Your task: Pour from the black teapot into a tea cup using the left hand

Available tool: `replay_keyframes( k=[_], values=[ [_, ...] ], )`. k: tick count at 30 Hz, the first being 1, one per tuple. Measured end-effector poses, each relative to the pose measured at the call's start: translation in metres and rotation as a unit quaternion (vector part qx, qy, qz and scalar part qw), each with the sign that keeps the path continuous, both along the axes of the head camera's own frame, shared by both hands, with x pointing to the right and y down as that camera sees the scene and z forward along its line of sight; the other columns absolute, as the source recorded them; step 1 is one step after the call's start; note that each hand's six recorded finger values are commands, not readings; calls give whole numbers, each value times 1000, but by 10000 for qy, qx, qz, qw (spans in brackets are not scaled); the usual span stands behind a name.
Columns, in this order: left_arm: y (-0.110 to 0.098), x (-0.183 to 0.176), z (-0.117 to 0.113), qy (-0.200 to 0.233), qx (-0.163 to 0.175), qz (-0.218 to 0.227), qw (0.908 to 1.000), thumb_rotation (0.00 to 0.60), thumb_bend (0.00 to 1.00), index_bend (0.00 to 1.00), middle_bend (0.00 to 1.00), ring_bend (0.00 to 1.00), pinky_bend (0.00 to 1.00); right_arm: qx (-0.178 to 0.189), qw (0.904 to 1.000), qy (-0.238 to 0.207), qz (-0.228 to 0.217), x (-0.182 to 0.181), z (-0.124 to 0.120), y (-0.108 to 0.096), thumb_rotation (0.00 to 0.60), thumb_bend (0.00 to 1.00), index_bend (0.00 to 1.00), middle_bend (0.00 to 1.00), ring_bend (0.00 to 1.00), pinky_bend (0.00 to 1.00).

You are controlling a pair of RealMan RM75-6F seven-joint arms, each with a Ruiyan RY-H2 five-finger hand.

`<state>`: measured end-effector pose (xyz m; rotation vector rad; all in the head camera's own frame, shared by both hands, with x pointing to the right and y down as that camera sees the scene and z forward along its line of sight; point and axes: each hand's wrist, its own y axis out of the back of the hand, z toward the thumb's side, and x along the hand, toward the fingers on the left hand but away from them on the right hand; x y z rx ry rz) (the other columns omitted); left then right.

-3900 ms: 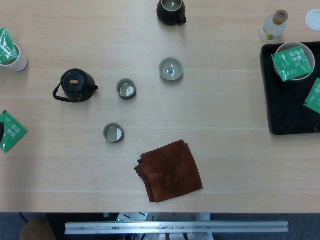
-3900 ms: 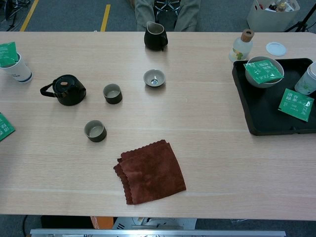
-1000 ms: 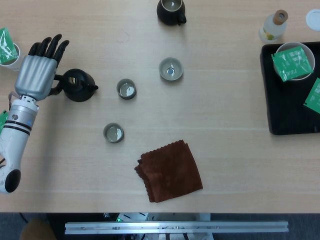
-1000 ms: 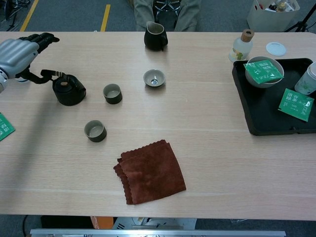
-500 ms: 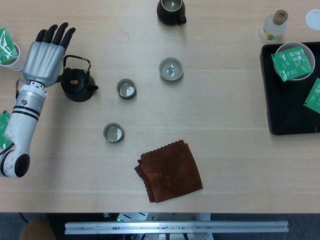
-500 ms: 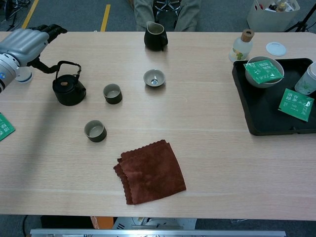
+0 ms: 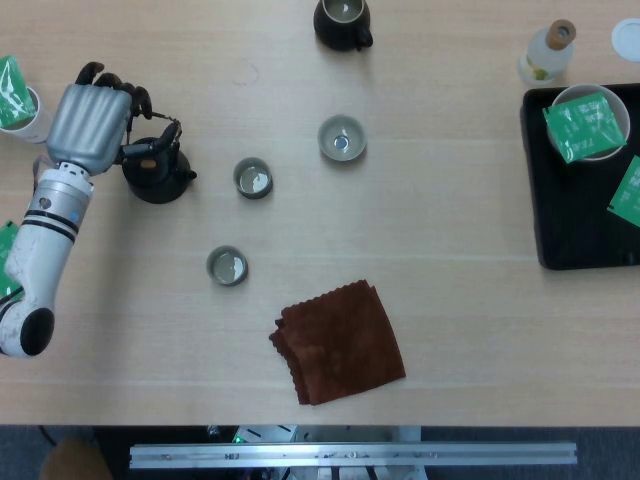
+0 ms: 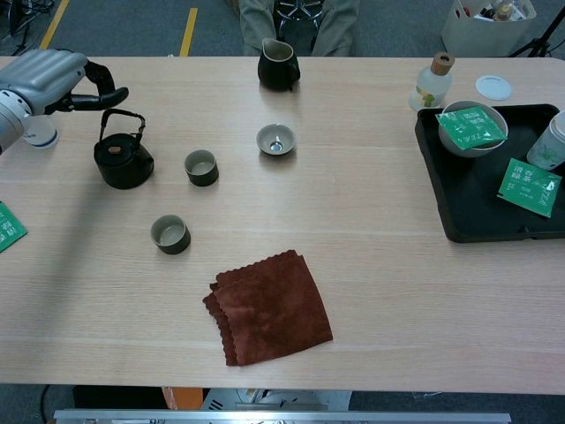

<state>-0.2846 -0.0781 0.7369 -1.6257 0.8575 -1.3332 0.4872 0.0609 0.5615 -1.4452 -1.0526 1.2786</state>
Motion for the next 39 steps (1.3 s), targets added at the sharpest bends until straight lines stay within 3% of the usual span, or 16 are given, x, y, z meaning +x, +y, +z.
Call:
replay_keyframes(
  k=[10,24,39],
  values=[
    [-10,18,16,-91,-135,22,9999,0,211,349,413,267,122,-30,10000,26,85,6,1,1,600,74,320,379,209,234],
    [-28,29,43,-492,-295,-135,9983,0,206,352,412,265,109,-42,9998,55,180,15,1,1,600,74,320,379,210,234],
    [-26,25,55,-821,-413,-192,9956,0,206,387,456,271,101,-62,9998,48,178,16,3,1,600,74,320,379,210,234]
  ],
)
